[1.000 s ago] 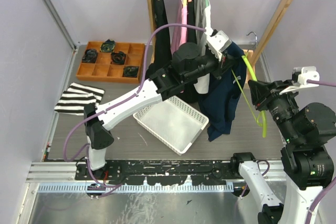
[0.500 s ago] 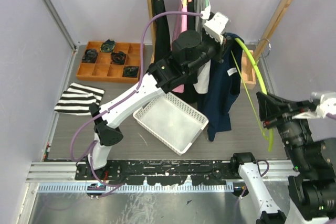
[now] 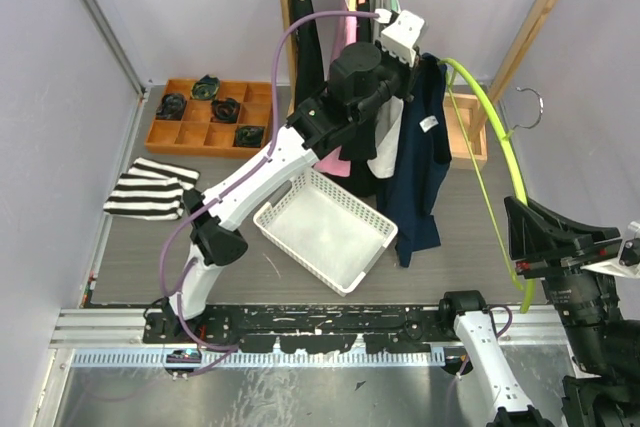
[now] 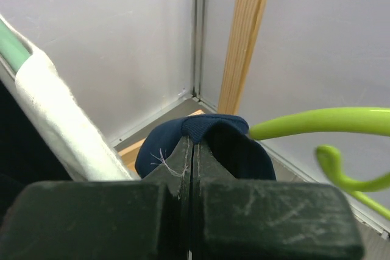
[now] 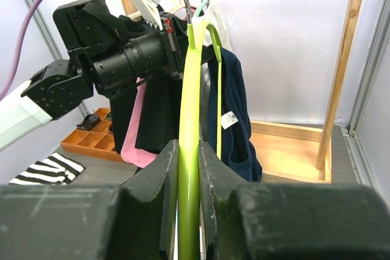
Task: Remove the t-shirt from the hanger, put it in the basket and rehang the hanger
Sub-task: Remove the T-shirt from the hanger, then place the hanger on the clothesline.
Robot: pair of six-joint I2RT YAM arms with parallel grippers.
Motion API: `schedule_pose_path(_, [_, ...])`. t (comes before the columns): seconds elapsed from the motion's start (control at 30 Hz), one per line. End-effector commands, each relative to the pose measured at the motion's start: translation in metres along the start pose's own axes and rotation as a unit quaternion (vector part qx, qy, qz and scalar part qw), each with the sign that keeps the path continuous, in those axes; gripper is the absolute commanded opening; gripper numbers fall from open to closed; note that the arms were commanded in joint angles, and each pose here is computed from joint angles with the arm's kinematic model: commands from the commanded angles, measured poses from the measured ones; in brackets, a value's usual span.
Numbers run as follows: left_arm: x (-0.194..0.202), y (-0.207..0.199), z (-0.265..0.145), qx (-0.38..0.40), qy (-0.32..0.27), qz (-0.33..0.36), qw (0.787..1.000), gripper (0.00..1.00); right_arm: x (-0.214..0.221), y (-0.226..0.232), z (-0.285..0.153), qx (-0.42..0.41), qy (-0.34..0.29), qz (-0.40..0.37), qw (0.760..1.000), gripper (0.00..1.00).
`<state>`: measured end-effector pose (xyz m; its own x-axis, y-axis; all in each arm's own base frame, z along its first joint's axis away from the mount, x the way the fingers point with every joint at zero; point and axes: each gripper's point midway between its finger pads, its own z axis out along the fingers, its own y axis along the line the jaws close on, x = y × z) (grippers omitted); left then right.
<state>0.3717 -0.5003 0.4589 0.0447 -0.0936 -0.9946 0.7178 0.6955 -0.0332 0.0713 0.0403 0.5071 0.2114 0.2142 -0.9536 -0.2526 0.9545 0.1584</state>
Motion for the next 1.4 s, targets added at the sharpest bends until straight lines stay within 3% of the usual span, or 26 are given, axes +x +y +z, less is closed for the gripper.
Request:
schedule_pose_path(0.0, [-0.026,0.006,-0.002,-0.005,-0.036,-0.004,0.999,0.00,-0.024,0.001,-0.005,0.005,-0.046,-0.006,0.999,0.01])
schedule_pose_path(0.2, [-0.026,-0.006,-0.022,0.027,-0.024,-0.016,0.999,0.00,-0.034,-0.012,0.012,0.041,-0.069,0.023,0.996,0.01])
schedule_pose_path(0.63, [-0.065,-0.062,-0.133,0.132,-0.024,-0.017,0.991,0.00,-0.003,-0.050,0.132,0.085,-0.024,0.037,0.995,0.01])
schedule_pose_path(1.0, [-0.125,-0.049,-0.208,0.154,-0.083,-0.034,0.984,0.00,-0.012,-0.068,0.212,0.097,-0.013,0.015,0.995,0.01])
schedule_pose_path(1.37, [-0.166,-0.040,-0.251,0.166,-0.141,-0.050,0.975,0.00,-0.023,-0.077,0.263,0.102,-0.017,-0.001,0.995,0.00])
